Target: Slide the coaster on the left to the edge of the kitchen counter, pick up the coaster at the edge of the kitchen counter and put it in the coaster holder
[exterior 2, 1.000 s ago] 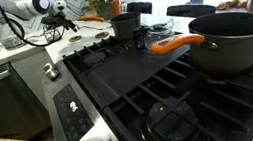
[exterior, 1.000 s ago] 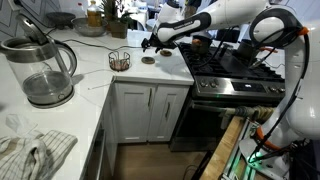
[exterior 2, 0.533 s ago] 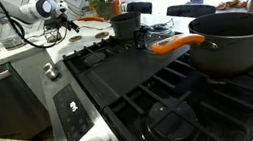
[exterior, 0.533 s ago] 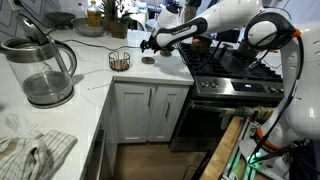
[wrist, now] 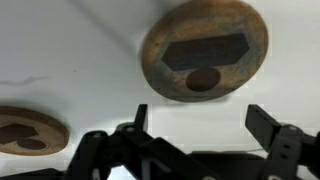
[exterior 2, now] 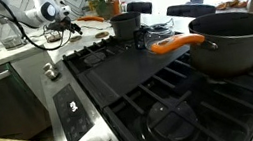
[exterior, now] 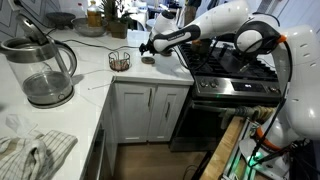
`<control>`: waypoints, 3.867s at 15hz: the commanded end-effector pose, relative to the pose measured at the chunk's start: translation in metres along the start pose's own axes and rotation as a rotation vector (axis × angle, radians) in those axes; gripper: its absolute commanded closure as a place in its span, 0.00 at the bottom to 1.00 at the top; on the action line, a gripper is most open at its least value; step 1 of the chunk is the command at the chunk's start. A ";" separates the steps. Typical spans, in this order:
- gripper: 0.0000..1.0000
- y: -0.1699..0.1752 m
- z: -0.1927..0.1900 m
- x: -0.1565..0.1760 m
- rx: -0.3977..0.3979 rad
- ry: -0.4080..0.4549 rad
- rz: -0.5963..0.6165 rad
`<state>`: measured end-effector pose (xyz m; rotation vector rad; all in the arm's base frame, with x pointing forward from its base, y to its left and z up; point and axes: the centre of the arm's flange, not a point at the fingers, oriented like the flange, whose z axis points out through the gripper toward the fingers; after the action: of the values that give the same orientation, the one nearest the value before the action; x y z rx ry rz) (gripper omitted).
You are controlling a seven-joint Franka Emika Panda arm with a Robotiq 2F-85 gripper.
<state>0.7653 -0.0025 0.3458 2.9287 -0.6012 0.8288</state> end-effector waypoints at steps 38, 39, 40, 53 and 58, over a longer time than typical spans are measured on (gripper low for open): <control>0.00 -0.089 -0.021 -0.150 -0.189 -0.372 0.204; 0.00 -0.090 -0.022 -0.152 -0.187 -0.374 0.206; 0.00 -0.091 -0.023 -0.153 -0.188 -0.373 0.209; 0.00 -0.072 -0.034 -0.129 -0.065 -0.155 0.326; 0.00 -0.057 -0.028 -0.124 -0.035 -0.078 0.347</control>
<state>0.6890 0.1071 0.3217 2.9058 -1.1243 0.6649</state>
